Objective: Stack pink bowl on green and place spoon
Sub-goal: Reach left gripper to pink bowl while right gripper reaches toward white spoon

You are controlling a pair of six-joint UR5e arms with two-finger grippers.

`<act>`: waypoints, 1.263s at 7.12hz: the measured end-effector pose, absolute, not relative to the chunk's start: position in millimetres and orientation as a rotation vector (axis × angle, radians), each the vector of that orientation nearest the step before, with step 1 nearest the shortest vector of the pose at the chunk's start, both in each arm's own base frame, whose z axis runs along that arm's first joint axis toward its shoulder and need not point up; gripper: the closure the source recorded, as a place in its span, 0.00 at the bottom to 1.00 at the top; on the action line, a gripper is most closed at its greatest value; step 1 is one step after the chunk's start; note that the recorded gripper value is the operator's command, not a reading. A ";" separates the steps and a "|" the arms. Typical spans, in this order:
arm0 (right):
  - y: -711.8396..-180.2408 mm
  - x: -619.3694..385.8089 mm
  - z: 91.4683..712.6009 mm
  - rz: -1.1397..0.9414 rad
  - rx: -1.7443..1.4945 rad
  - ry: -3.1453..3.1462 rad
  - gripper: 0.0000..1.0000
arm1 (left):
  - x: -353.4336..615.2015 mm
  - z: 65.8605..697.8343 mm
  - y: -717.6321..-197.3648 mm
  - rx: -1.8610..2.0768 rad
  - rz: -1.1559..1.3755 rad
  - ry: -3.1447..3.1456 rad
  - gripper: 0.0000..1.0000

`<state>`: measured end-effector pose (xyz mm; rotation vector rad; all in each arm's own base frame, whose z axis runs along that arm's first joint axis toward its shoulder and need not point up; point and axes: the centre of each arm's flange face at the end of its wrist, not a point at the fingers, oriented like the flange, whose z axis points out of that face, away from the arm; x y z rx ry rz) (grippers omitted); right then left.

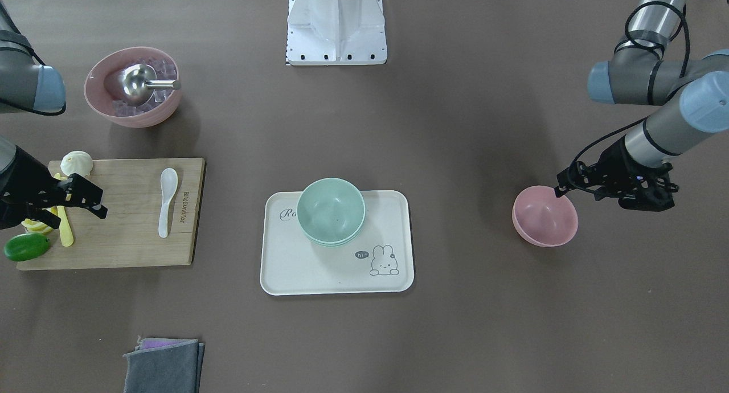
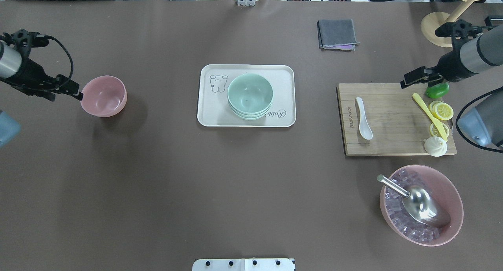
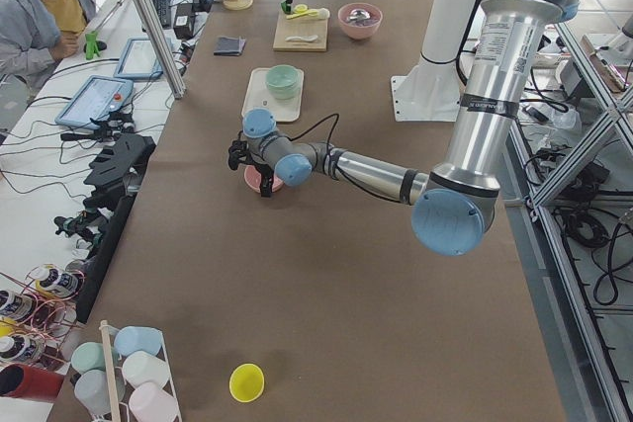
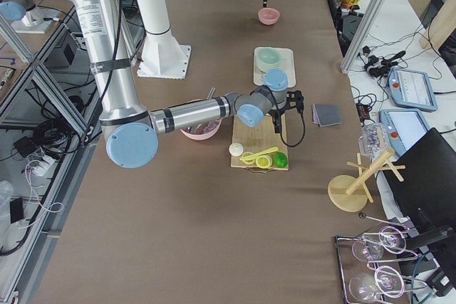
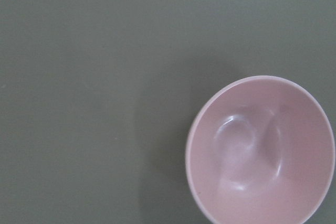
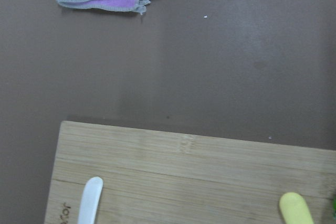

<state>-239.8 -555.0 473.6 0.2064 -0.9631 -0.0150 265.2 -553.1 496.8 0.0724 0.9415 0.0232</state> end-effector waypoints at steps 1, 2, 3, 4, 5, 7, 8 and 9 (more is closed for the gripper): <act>-553.6 -254.0 458.2 -0.018 0.203 -0.979 0.00 | 273.8 499.5 -555.8 0.066 0.024 0.933 0.10; -551.8 -263.2 446.7 -0.021 0.202 -0.992 0.00 | 277.5 506.4 -557.6 0.054 0.021 0.924 0.16; -549.6 -269.6 438.9 -0.023 0.200 -1.002 0.00 | 279.3 514.4 -559.1 0.041 0.016 0.916 0.38; -546.5 -275.7 434.8 -0.030 0.196 -1.008 0.01 | 280.4 519.7 -560.5 0.032 0.013 0.910 0.67; -544.3 -279.7 433.9 -0.036 0.187 -1.013 0.01 | 281.4 521.5 -561.6 0.027 0.010 0.908 1.00; -542.9 -284.6 431.1 -0.046 0.181 -1.020 0.01 | 282.9 519.1 -563.8 0.027 0.007 0.911 1.00; -544.8 -287.9 424.2 -0.051 0.187 -1.025 0.01 | 284.6 514.8 -566.2 0.030 0.009 0.914 1.00; -548.4 -291.4 414.3 -0.055 0.191 -1.030 0.01 | 286.7 508.1 -569.2 0.035 0.011 0.920 1.00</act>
